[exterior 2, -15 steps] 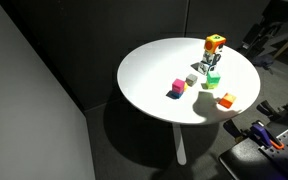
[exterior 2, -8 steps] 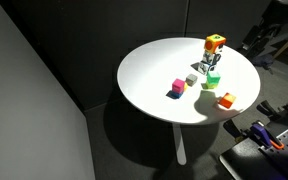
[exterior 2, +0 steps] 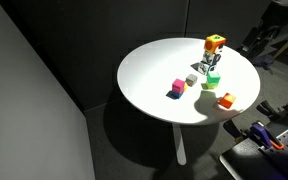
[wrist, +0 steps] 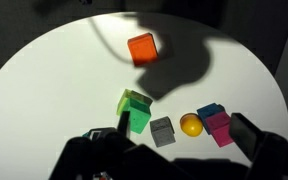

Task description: Put the orange block on the grey block

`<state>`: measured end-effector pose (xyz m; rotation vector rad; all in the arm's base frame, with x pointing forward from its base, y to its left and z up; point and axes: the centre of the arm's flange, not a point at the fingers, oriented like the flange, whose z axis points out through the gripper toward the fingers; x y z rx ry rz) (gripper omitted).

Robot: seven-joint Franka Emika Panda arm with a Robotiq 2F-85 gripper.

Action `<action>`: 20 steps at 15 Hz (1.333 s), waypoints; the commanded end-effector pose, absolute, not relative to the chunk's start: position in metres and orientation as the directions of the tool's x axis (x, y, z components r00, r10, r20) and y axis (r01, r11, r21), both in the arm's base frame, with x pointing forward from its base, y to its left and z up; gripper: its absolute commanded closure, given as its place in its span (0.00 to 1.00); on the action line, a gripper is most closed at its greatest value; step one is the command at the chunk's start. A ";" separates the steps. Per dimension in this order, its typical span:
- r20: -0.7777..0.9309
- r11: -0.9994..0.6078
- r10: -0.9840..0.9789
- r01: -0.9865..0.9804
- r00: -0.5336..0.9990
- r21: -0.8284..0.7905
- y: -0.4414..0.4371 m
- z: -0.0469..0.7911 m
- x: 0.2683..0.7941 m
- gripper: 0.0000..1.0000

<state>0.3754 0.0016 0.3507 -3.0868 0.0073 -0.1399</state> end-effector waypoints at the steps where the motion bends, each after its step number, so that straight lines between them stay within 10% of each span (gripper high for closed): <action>1: 0.034 -0.999 -0.026 -0.025 0.999 -0.048 -0.011 0.330 0.383 0.00; 20: 0.097 -0.997 -0.072 -0.072 0.993 -0.001 -0.030 0.225 0.388 0.00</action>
